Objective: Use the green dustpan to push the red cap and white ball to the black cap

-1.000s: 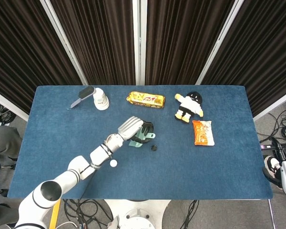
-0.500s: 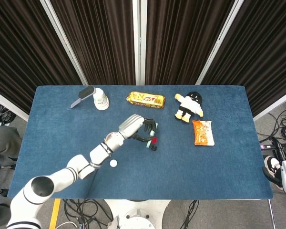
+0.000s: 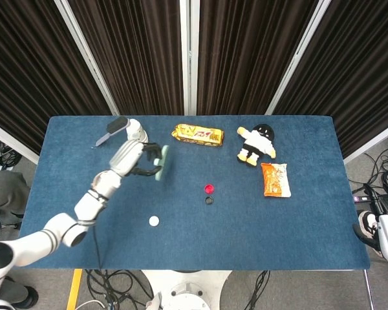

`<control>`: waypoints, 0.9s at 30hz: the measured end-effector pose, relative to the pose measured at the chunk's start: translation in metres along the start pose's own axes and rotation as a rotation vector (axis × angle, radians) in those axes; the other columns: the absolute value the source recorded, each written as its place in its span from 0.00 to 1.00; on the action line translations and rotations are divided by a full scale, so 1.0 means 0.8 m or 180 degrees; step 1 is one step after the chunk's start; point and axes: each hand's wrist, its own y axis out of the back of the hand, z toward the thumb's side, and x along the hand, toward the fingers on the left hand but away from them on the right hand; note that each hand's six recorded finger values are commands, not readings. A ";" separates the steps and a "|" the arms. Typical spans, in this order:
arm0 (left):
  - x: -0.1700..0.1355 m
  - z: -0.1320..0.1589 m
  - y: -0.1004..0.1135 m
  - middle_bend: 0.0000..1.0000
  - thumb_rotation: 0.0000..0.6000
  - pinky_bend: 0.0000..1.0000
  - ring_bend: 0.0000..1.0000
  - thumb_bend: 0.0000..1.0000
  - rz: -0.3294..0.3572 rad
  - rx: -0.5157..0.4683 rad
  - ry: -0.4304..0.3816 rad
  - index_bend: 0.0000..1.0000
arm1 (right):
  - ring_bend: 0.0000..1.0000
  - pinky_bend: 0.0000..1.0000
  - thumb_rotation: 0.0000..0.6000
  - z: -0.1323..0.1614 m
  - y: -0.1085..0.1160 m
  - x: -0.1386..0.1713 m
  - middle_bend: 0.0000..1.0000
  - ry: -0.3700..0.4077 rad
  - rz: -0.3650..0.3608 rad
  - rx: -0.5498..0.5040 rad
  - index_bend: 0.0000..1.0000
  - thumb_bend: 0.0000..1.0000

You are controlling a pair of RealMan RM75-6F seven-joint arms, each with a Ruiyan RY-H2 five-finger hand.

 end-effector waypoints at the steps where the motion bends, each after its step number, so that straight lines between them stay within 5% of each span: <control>1: -0.010 -0.006 0.007 0.64 0.94 0.86 0.63 0.40 0.0026 0.0006 0.0046 0.55 | 0.01 0.12 1.00 0.000 0.000 0.000 0.22 0.0000 0.0002 -0.0001 0.04 0.15; 7: -0.074 -0.035 0.033 0.64 0.89 0.86 0.63 0.40 0.0064 0.0116 0.0330 0.55 | 0.01 0.12 1.00 0.000 -0.005 -0.004 0.22 0.0022 0.0035 -0.0011 0.04 0.15; 18: -0.146 -0.046 0.026 0.65 0.85 0.87 0.63 0.41 -0.0271 0.0317 0.0564 0.55 | 0.01 0.12 1.00 0.002 -0.005 -0.010 0.22 0.0063 0.0027 -0.0006 0.04 0.15; 27: -0.178 -0.022 0.001 0.65 0.81 0.87 0.63 0.41 -0.0608 0.0369 0.0498 0.55 | 0.01 0.12 1.00 0.002 -0.003 -0.012 0.22 0.0056 0.0022 0.0011 0.04 0.15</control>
